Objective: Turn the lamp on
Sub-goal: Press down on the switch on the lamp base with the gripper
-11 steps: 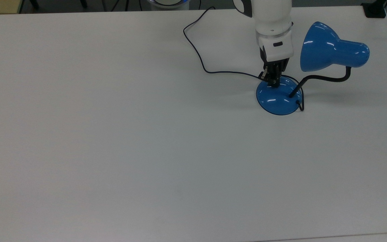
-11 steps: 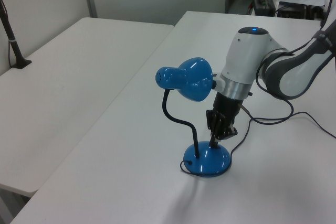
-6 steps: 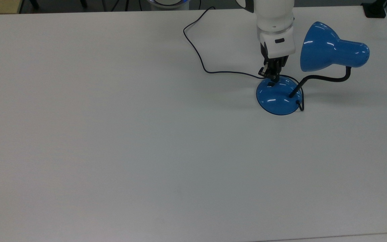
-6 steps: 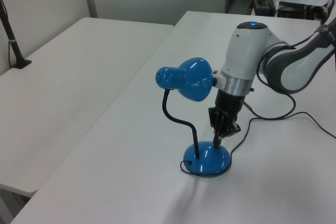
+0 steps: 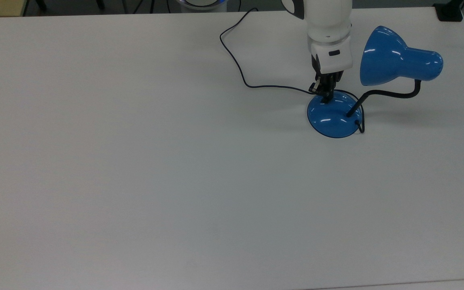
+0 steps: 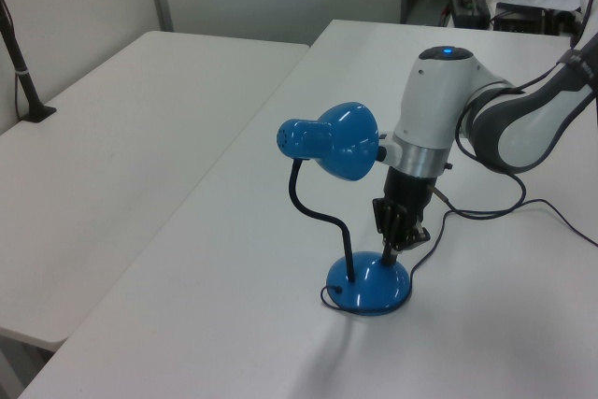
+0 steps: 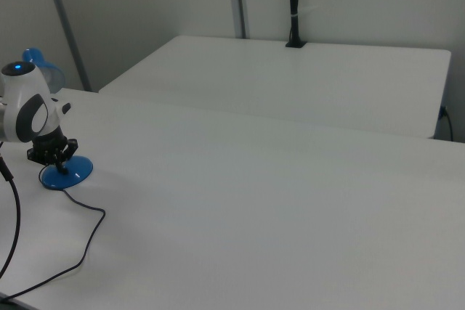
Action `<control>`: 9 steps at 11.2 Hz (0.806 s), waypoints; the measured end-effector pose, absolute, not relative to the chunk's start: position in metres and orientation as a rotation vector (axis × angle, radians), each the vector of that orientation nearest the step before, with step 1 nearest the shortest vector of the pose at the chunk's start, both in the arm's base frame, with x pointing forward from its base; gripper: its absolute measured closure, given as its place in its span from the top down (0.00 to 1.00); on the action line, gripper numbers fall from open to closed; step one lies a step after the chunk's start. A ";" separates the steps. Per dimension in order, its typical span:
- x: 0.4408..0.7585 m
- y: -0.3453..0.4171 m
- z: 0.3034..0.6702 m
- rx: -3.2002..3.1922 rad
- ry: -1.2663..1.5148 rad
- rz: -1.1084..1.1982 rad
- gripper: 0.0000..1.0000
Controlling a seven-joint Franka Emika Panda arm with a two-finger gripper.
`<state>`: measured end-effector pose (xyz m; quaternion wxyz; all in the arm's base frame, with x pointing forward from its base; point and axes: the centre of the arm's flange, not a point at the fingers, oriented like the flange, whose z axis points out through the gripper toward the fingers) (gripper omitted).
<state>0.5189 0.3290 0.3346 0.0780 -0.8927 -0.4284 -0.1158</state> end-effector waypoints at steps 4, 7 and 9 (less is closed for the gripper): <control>0.524 0.329 0.335 -2.672 -1.273 -0.377 0.01; 0.525 0.330 0.335 -2.670 -1.274 -0.377 0.01; 0.526 0.330 0.333 -2.670 -1.274 -0.375 0.01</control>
